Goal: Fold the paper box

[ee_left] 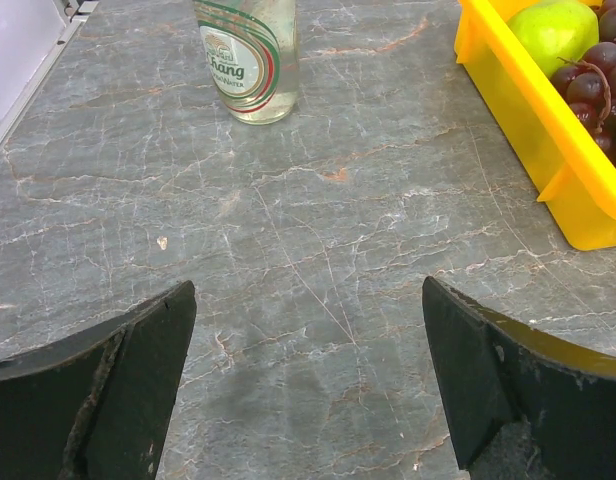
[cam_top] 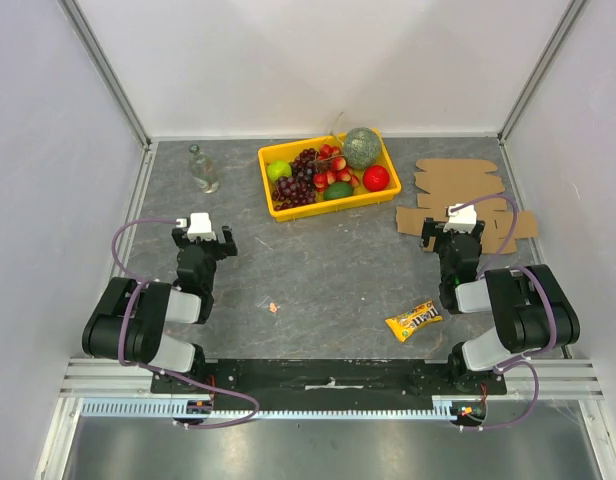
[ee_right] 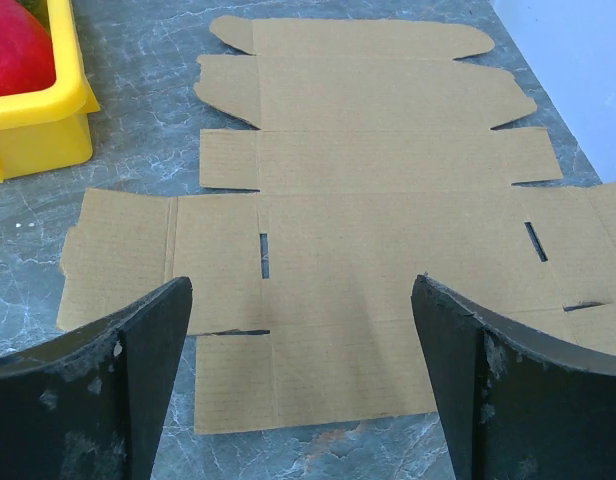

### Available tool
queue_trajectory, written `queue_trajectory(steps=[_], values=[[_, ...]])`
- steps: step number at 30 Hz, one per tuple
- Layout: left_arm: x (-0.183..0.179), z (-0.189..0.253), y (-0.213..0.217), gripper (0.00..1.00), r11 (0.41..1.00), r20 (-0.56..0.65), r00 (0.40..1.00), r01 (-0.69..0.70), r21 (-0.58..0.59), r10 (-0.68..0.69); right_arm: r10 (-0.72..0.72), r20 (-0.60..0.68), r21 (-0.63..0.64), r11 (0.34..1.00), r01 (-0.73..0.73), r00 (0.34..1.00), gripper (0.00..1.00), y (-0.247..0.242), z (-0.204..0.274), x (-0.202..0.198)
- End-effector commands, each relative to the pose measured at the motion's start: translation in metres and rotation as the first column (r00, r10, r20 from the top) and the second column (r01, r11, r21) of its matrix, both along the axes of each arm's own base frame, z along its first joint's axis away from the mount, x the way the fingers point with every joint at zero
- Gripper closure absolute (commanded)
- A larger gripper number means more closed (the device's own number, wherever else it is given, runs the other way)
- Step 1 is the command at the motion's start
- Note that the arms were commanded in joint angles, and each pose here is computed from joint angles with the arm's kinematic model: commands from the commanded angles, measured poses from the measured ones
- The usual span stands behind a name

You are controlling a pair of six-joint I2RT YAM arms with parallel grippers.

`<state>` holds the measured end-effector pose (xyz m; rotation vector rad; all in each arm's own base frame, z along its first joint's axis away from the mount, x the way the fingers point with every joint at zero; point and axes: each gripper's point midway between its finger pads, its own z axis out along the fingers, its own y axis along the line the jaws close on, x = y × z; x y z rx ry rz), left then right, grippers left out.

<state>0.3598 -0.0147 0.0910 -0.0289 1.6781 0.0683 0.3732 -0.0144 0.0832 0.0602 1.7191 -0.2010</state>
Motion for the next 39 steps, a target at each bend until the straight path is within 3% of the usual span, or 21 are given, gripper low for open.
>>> queue_trajectory(steps=[1,11,16,22,26,34,39], values=[[0.007,0.019,0.003,0.0,1.0,0.07,0.998,-0.009,0.016,0.008,0.0,0.05,-0.004,1.0,0.0,0.999,0.02,-0.001,0.011,0.003],[0.008,0.019,0.003,0.0,1.0,0.069,0.998,-0.006,0.015,0.005,-0.001,0.053,-0.004,1.0,0.001,0.999,0.02,-0.002,0.012,0.003],[0.011,0.016,0.006,0.0,1.0,0.044,0.999,0.017,-0.006,-0.017,0.072,-0.108,-0.027,0.997,-0.076,0.992,0.02,0.011,0.02,0.021],[0.013,0.026,0.0,0.0,0.999,0.03,0.998,0.053,0.006,-0.053,-0.137,-0.172,0.099,0.983,0.155,0.976,0.02,-0.01,0.054,0.021],[0.008,0.034,0.009,0.0,1.0,0.039,0.999,-0.004,-0.004,0.004,-0.129,-0.226,0.204,0.963,0.176,0.966,0.02,-0.002,0.067,0.017],[0.0,0.032,0.028,0.0,0.982,-0.01,0.988,-0.155,-0.111,0.155,-0.235,-0.23,0.444,0.838,0.317,0.944,0.02,-0.026,0.079,0.004],[0.001,0.019,0.038,0.0,0.949,-0.098,0.963,-0.264,-0.174,0.25,-0.264,-0.337,0.516,0.751,0.412,0.904,0.02,-0.061,0.048,-0.013]])
